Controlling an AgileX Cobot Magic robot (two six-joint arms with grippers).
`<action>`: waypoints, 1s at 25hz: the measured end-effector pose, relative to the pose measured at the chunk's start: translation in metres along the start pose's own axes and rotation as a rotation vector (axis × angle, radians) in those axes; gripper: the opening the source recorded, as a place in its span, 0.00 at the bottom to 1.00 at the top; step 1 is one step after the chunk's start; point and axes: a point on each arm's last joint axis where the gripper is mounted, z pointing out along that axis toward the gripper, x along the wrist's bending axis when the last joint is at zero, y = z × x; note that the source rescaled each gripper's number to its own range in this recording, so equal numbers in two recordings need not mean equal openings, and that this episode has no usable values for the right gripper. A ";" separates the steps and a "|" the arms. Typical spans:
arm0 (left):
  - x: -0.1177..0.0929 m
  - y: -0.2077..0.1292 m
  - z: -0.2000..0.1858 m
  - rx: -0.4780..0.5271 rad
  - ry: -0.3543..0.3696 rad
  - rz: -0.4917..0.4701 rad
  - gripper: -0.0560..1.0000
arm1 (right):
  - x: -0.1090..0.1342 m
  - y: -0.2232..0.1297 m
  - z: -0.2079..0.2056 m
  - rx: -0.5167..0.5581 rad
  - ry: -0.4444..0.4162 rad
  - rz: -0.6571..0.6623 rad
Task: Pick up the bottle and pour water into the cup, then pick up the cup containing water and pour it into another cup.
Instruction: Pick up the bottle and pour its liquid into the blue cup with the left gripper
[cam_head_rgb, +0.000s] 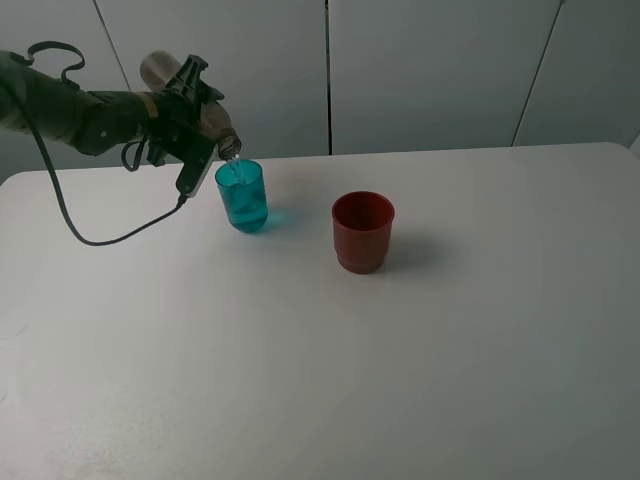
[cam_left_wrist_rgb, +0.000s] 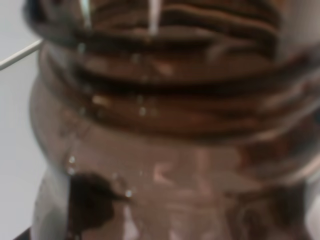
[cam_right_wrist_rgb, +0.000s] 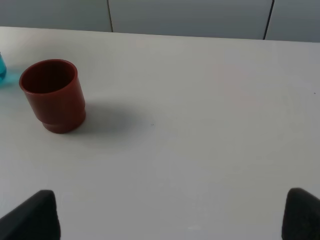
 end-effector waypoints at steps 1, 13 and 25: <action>0.000 0.000 0.000 0.000 0.002 0.003 0.05 | 0.000 0.000 0.000 0.000 0.000 0.000; 0.003 0.000 0.000 0.002 0.024 0.012 0.05 | 0.000 0.000 0.000 0.000 0.000 0.000; 0.007 0.001 0.000 0.002 0.061 0.037 0.05 | 0.000 0.000 0.000 0.000 0.000 0.000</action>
